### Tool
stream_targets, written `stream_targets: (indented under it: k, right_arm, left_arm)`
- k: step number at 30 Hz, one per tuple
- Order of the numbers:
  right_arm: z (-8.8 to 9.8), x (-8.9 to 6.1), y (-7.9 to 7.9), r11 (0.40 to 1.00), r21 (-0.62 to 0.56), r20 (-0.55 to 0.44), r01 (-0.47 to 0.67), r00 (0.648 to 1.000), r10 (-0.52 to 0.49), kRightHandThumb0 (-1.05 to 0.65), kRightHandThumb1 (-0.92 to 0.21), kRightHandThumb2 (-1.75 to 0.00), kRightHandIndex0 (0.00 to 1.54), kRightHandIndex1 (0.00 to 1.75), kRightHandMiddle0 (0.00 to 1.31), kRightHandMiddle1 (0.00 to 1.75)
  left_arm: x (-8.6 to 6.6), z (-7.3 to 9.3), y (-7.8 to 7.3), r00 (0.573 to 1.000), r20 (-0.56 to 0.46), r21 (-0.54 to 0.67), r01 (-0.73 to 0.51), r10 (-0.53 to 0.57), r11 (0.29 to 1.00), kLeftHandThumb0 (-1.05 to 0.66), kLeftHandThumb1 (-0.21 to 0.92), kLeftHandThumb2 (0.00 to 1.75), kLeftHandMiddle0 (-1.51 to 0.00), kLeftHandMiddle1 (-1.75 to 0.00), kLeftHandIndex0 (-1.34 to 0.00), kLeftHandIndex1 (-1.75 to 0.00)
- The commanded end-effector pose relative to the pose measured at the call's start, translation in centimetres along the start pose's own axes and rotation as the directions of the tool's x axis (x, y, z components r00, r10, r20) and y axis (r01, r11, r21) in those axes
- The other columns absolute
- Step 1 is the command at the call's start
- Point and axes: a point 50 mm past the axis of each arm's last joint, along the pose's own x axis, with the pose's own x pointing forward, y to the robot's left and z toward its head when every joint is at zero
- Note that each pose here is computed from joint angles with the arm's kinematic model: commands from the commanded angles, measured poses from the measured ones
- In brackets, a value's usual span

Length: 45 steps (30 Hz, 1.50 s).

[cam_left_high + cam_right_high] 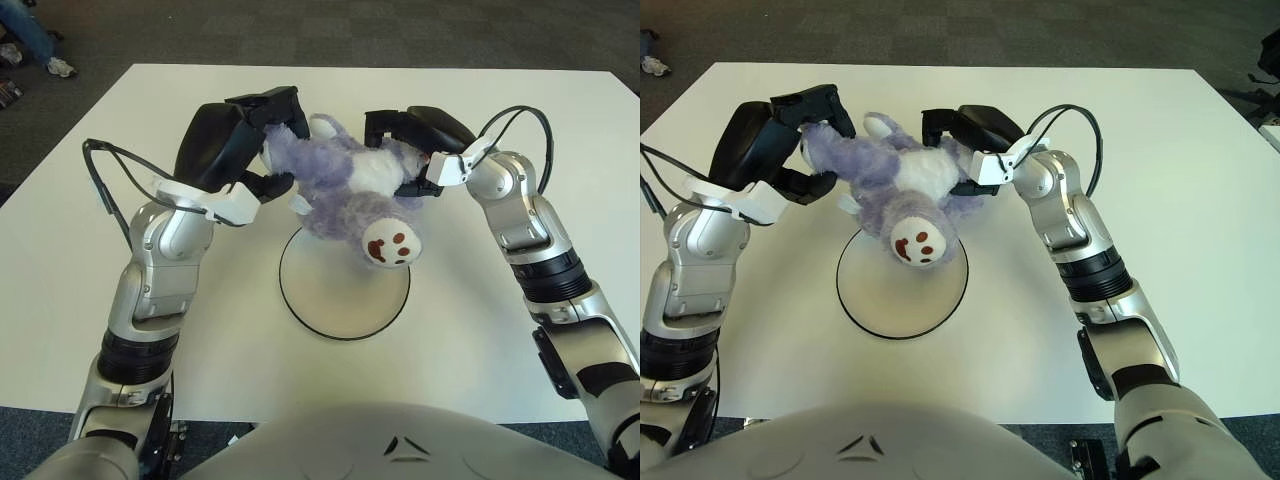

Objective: Put the doll into the plate.

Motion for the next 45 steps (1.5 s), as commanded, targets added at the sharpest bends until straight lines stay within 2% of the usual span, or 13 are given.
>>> stream_targets:
  k: [1,14,30,45]
  right_arm:
    - [1.1,0.6,-0.7,1.0,-0.012,0.064,0.028,0.998,-0.027,0.0,0.12,-1.7,1.0,1.44,0.76,1.75]
    - [1.6,1.0,-0.2,1.0,-0.014,0.095,0.009,0.995,-0.008,0.0,0.11,-1.69,0.99,1.47,0.74,1.75]
    - [2.2,1.0,0.3,1.0,0.014,0.094,0.008,0.996,-0.009,0.0,0.07,-1.72,0.91,1.64,0.7,1.75]
    - [3.1,-0.5,0.7,0.999,0.029,0.121,0.015,0.993,-0.018,0.0,0.04,-1.71,0.89,1.7,0.66,1.75]
  left_arm:
    - [-0.4,-0.5,0.2,1.0,-0.022,0.022,-0.01,0.011,1.0,-0.01,0.02,1.54,-0.82,-1.75,-0.8,-1.39]
    - [-1.0,-0.7,0.5,0.999,-0.048,0.051,-0.011,0.013,0.999,-0.01,0.0,1.55,-0.82,-1.75,-0.83,-1.37]
    - [-1.8,-0.3,0.8,0.998,-0.057,0.066,0.016,-0.012,0.998,-0.01,0.01,1.53,-0.81,-1.75,-0.85,-1.34]
    - [-2.9,-0.5,1.0,0.999,-0.041,0.041,0.021,-0.02,0.999,-0.01,0.05,1.48,-0.78,-1.75,-0.85,-1.29]
